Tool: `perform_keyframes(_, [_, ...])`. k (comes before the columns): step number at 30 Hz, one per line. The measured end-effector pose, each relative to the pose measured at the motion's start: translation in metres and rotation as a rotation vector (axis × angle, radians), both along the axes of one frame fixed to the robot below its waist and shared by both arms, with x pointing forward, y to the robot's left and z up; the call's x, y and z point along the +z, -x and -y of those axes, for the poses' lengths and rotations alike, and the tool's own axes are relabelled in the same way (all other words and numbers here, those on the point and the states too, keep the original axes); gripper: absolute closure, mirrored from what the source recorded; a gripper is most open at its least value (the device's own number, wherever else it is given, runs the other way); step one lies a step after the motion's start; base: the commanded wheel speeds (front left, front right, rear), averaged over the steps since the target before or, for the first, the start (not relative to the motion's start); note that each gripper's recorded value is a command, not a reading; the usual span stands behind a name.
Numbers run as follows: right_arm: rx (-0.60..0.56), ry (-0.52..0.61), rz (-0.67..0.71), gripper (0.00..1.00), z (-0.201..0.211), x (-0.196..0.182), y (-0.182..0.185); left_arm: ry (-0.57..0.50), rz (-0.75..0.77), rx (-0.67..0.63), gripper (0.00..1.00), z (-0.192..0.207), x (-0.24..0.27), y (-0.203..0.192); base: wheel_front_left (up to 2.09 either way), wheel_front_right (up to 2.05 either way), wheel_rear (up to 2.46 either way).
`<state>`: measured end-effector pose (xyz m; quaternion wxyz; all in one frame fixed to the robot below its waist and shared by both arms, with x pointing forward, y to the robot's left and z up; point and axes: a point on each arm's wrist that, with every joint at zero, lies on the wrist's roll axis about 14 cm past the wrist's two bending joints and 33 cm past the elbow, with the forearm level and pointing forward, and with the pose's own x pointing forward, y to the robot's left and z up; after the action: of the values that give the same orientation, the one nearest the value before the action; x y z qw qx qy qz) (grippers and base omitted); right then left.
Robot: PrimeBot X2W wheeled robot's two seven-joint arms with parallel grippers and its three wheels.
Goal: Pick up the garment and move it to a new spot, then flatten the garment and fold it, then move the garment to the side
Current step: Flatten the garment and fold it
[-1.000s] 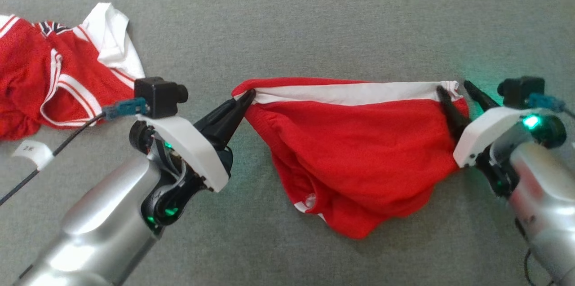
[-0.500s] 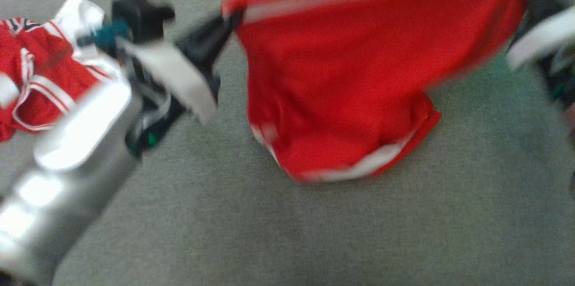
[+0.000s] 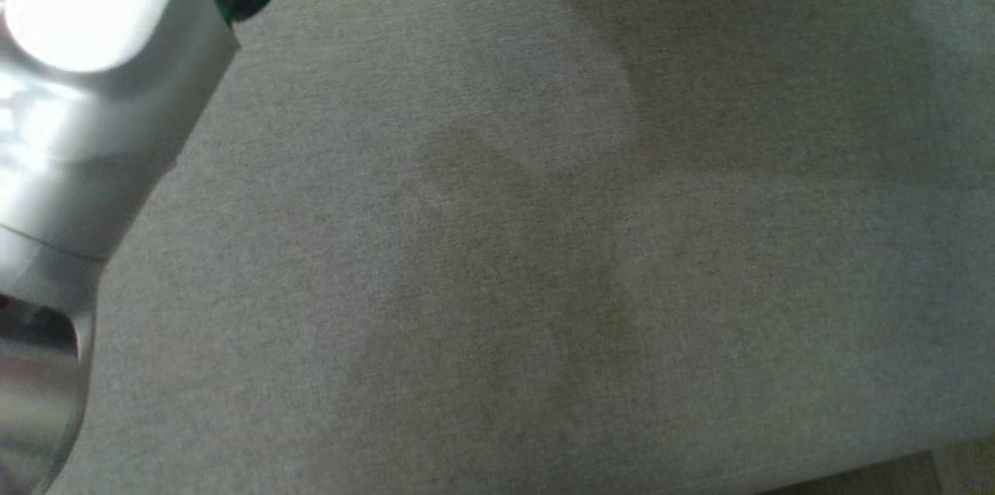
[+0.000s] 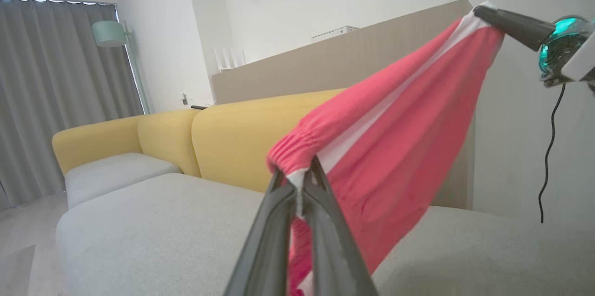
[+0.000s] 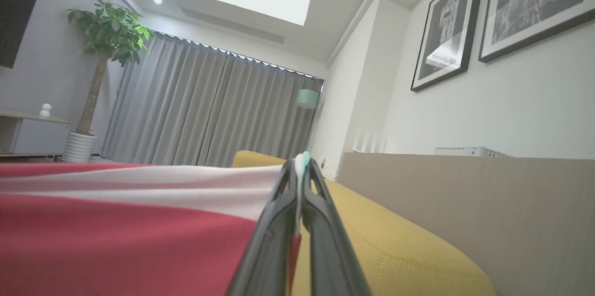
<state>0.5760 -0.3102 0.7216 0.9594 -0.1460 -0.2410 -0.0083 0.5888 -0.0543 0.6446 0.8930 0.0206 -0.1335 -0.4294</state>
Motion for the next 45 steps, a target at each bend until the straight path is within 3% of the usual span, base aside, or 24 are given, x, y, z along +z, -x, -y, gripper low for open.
perform_keyframes(3, [0.011, 0.011, -0.021, 1.00, -0.003, -0.013, 0.010, -0.070, 0.027, -0.012, 1.00, 0.001, -0.026, 0.006, 0.00, 0.00, 0.00])
perform_keyframes(7, [0.025, -0.041, -0.182, 1.00, -0.005, -0.089, 0.027, -0.162, -0.025, -0.025, 1.00, -0.010, -0.087, 0.025, 0.00, 0.00, 0.00])
perform_keyframes(13, [-0.051, -0.195, -0.340, 1.00, 0.013, -0.176, 0.087, -0.180, -0.279, -0.106, 1.00, -0.008, -0.186, 0.113, 0.00, 0.00, 0.00])
perform_keyframes(21, [-0.173, -0.360, -0.454, 1.00, 0.015, -0.227, 0.189, -0.159, -0.561, -0.139, 1.00, -0.010, -0.241, 0.217, 0.00, 0.00, 0.00])
perform_keyframes(26, [-0.211, -0.361, -0.492, 1.00, 0.019, -0.225, 0.223, -0.114, -0.679, -0.153, 1.00, -0.009, -0.239, 0.258, 0.00, 0.00, 0.00])
perform_keyframes(32, [-0.170, -0.307, -0.499, 1.00, 0.011, -0.216, 0.198, -0.021, -0.667, -0.089, 1.00, -0.012, -0.212, 0.233, 0.00, 0.00, 0.00])
perform_keyframes(35, [-0.134, -0.267, -0.516, 1.00, 0.007, -0.215, 0.164, 0.034, -0.654, -0.037, 1.00, -0.011, -0.198, 0.203, 0.00, 0.00, 0.00])
perform_keyframes(45, [-0.016, -0.094, -0.664, 1.00, -0.024, -0.245, 0.046, 0.036, -0.671, 0.092, 1.00, -0.017, -0.208, 0.124, 0.00, 0.00, 0.00])
